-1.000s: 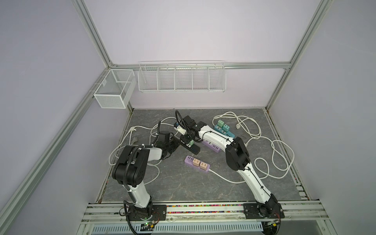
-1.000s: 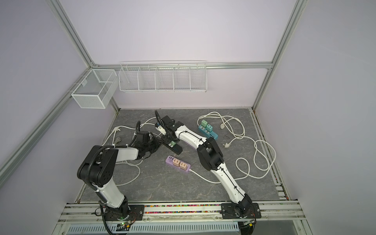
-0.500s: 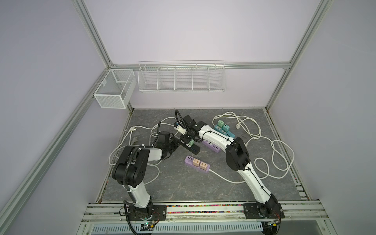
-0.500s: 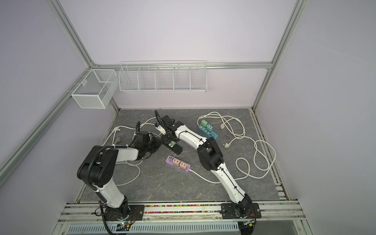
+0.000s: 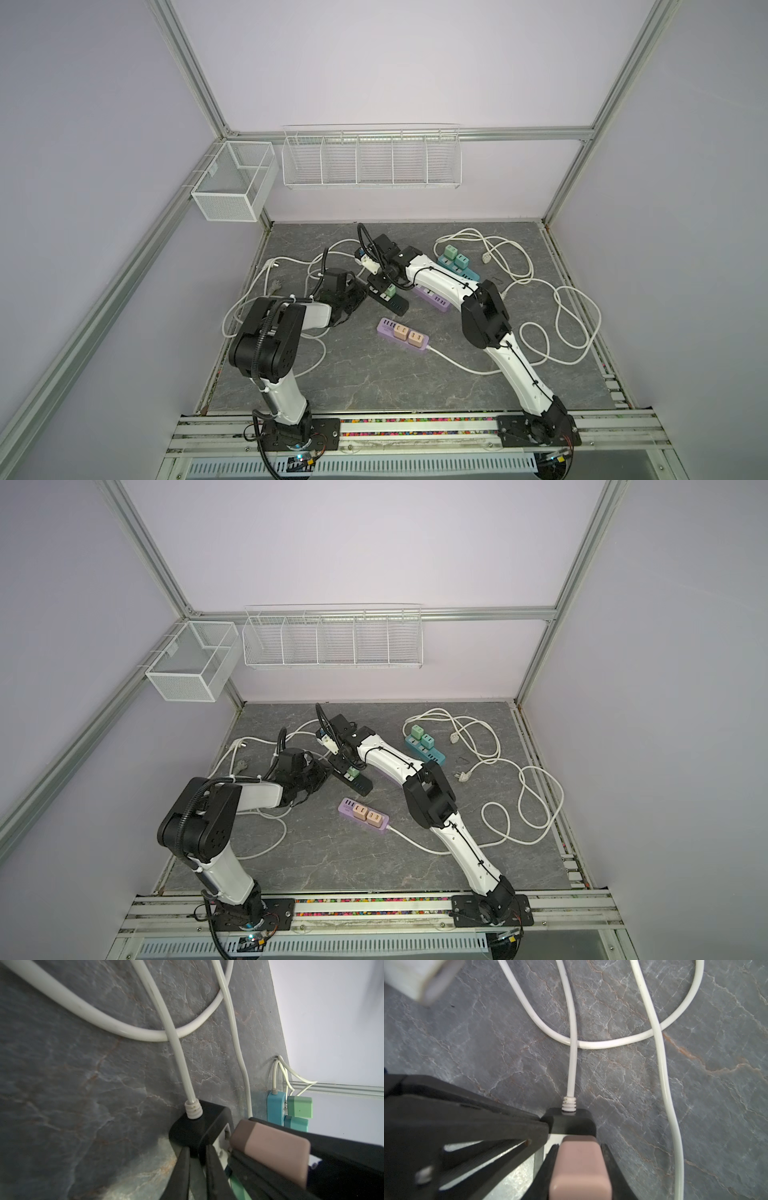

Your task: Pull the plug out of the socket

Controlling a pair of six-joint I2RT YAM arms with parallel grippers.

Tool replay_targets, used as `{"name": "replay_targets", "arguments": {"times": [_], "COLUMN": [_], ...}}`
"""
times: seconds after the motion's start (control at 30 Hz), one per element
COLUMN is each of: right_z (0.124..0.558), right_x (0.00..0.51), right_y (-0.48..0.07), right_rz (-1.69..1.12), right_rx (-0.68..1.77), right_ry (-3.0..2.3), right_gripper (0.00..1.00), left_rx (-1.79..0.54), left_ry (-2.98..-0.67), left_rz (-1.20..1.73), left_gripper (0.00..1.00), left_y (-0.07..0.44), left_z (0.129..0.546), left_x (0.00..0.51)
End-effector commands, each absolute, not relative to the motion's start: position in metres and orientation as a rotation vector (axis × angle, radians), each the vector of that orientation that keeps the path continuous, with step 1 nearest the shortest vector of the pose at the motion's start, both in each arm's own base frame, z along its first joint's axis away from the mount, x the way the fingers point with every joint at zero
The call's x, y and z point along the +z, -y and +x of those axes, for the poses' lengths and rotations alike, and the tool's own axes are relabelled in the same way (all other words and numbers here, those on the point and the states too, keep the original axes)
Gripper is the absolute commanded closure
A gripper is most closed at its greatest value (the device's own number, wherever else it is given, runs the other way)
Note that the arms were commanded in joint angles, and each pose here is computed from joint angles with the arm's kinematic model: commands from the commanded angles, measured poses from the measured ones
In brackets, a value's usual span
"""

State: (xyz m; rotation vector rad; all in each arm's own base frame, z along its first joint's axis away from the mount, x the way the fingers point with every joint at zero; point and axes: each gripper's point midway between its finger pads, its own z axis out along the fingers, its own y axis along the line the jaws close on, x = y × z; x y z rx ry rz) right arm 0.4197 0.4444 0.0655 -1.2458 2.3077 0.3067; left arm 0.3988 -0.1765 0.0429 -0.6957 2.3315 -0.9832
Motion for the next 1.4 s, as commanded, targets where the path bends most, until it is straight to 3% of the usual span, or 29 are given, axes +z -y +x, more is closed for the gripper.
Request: {"name": "replay_targets", "arguments": {"times": [0.0, 0.23, 0.53, 0.87, 1.37], "right_z": [0.413, 0.428, 0.415, 0.418, 0.397], "right_x": [0.102, 0.117, 0.122, 0.161, 0.207], "right_y": [-0.457, -0.444, -0.454, -0.441, -0.423], "right_rz": [-1.264, -1.210, -1.231, -1.184, -1.012], "right_rx": [0.338, 0.322, 0.374, 0.379, 0.539], "right_ry": [-2.226, -2.220, -2.213, -2.177, -2.177], "right_gripper": [0.78, 0.78, 0.79, 0.80, 0.80], "left_rx": [-0.777, -0.778, -0.787, -0.811, -0.828], "left_ry": [-2.531, -2.532, -2.521, -2.497, -2.398], "left_rz": [-0.845, -0.839, -0.832, -0.813, -0.724], "left_gripper": [0.85, 0.85, 0.85, 0.85, 0.80], "left_y": [0.153, 0.153, 0.155, 0.158, 0.159], "left_z": [0.357, 0.357, 0.361, 0.368, 0.384], "left_x": [-0.017, -0.015, -0.009, 0.003, 0.059]}}
